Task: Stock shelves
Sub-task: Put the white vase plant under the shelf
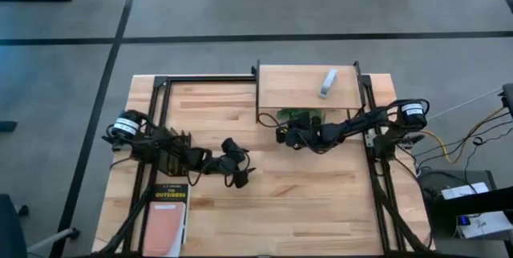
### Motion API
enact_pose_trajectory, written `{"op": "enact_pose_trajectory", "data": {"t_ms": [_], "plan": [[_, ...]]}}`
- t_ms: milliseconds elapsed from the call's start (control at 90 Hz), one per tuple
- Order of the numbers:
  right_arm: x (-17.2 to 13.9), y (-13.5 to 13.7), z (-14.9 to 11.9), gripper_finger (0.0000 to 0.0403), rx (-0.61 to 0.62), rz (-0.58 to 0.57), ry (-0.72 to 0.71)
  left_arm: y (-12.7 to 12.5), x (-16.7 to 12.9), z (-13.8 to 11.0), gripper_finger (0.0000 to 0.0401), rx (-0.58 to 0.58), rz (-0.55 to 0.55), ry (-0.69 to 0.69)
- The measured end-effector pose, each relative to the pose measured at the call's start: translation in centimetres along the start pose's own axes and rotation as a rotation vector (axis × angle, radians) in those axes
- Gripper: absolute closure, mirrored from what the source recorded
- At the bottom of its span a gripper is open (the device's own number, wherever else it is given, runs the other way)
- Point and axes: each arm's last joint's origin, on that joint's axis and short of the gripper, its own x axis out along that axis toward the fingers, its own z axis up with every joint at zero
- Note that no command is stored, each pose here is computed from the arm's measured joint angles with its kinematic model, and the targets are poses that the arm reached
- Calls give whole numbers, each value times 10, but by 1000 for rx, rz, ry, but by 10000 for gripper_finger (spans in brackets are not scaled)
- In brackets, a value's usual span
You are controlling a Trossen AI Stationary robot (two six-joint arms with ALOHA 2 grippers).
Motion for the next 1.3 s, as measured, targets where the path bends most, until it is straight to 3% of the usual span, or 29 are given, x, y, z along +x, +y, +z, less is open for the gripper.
{"op": "enact_pose_trajectory", "data": {"t_ms": [433, 1300], "plan": [[4, -5, 6, 401, -86, -70, -74, 0, 0, 0, 54, 0, 0, 0], [-11, -6, -20, 401, -111, -52, 23, 0, 0, 0, 54, -2, 0, 2]]}}
